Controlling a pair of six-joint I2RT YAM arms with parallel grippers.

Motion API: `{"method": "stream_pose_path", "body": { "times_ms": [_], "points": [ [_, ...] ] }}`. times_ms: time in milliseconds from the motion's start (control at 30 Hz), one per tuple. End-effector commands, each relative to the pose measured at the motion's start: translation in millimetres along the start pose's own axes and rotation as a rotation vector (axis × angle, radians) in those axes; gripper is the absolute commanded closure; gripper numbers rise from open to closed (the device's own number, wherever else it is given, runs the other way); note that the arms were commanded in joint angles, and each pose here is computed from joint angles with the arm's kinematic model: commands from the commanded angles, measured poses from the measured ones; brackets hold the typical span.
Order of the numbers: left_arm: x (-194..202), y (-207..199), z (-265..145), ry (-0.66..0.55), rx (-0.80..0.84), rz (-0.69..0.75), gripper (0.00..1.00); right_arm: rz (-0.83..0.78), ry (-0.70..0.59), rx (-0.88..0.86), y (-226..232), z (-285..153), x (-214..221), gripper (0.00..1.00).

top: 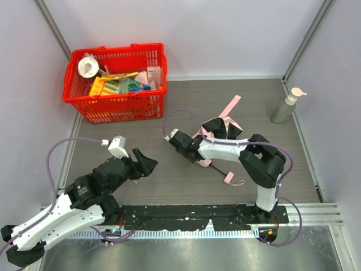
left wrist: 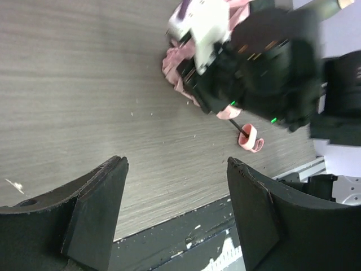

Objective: Put away the umbrella

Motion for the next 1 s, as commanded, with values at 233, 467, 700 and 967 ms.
{"method": "stream_pose_path", "body": {
  "times_ms": [233,467,700,967],
  "points": [
    [64,-15,60,0.112,0.140,-0.505,0.12,0.310,0.197,-0.689,93,21,57,0.99],
    [60,-13,112,0.128,0.095,-0.647,0.12,0.360,0.128,-0.758,90,14,52,0.99],
    [49,19,154,0.079,0.065,-0.750,0.12,0.354,0.130,-0.756,92,17,54,0.99],
    [37,40,170,0.052,0.043,-0.755,0.10,0.368,0.111,-0.722,87,17,52,0.99]
  ]
}}
Point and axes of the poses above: each gripper's point midway between its finger pads, its own z axis out along the fingers, its own y axis along the line the jaws close on, x = y × z, the point moved 3 cm from there along -z, back along the fingers, and after that the axes turned 1 degree about z, right-handed, at the moved point
